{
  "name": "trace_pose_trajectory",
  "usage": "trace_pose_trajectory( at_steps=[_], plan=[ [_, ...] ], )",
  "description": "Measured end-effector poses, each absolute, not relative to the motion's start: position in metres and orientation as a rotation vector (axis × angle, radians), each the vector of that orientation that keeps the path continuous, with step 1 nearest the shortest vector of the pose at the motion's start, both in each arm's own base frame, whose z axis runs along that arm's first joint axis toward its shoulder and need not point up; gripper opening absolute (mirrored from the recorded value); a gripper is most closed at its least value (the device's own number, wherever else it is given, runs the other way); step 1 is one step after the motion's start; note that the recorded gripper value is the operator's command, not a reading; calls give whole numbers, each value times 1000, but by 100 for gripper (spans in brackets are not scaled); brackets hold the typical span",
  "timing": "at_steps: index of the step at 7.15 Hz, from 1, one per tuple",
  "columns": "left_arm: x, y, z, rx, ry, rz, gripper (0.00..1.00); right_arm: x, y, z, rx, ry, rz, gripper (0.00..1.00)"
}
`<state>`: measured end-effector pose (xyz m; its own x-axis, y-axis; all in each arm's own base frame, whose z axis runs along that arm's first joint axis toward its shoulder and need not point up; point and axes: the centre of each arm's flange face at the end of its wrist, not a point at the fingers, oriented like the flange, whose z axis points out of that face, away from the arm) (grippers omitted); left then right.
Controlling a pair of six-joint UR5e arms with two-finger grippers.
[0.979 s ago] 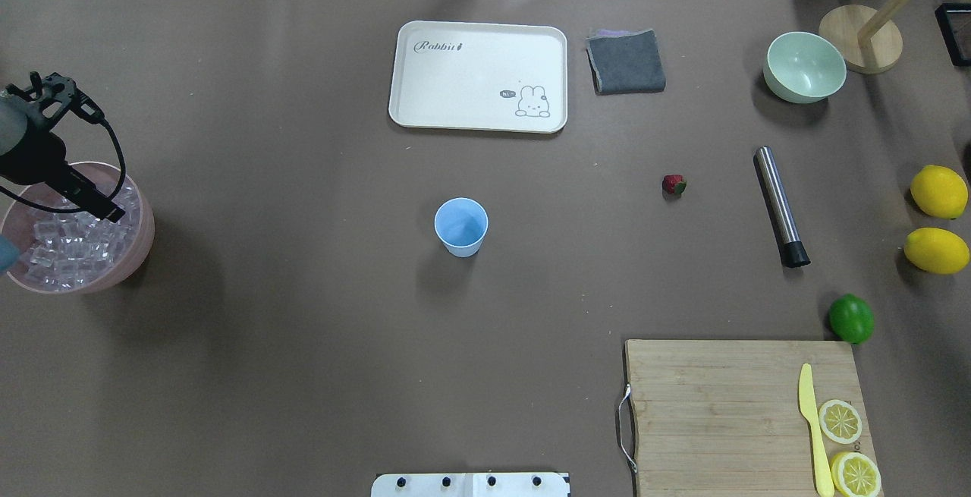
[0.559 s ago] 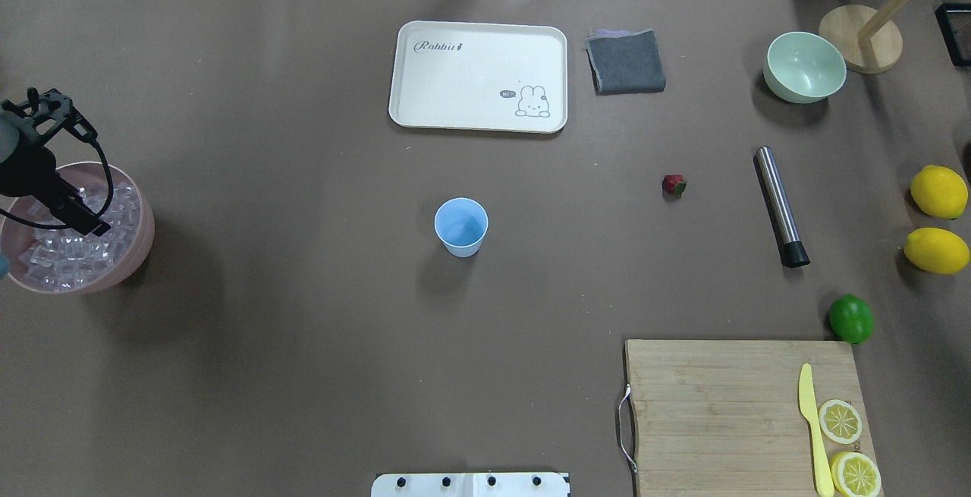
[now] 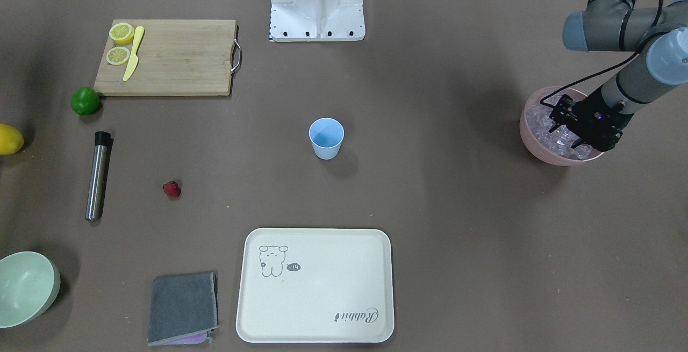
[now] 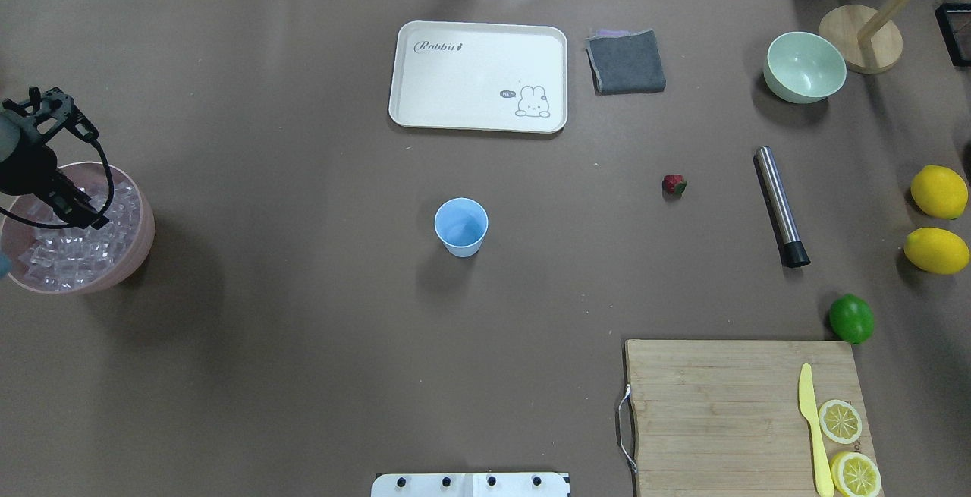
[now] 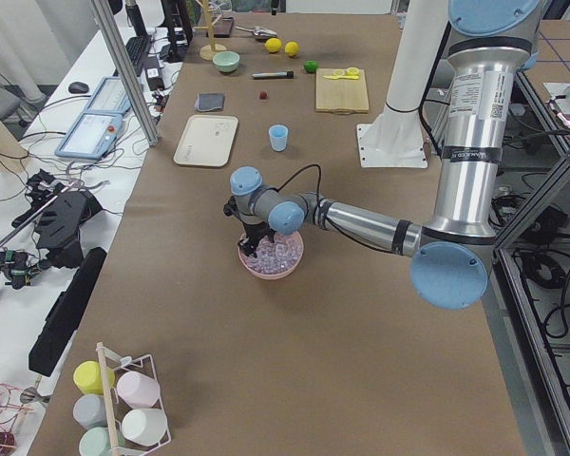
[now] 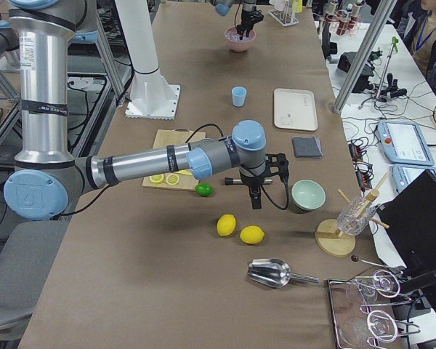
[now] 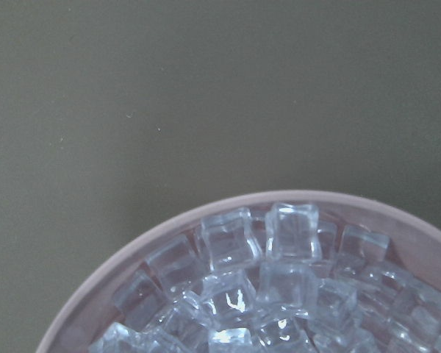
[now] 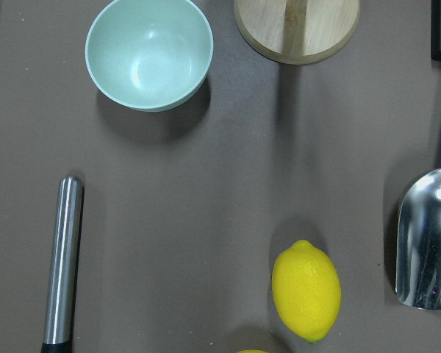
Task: Mash ice and strawberries in cup
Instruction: 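Lower the left gripper into the ice and grasp an ice cube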
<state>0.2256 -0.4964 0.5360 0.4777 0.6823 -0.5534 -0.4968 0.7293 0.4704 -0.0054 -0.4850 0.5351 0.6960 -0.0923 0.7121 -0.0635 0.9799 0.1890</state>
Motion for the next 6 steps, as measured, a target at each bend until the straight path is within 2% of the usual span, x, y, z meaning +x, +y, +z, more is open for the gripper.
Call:
trace_pose_trajectory(
  at_steps=[1, 4, 5, 6],
  plan=[
    [225, -497, 535, 260, 794, 728, 0, -6, -486, 535, 206, -803, -16, 100],
    [209, -500, 531, 269, 798, 702, 0, -6, -489, 534, 206, -805, -14, 100],
    [204, -501, 525, 282, 801, 699, 90, -6, -489, 534, 206, -804, -13, 100],
    [203, -501, 522, 286, 805, 698, 97, -6, -490, 535, 205, -803, -13, 100]
  ],
)
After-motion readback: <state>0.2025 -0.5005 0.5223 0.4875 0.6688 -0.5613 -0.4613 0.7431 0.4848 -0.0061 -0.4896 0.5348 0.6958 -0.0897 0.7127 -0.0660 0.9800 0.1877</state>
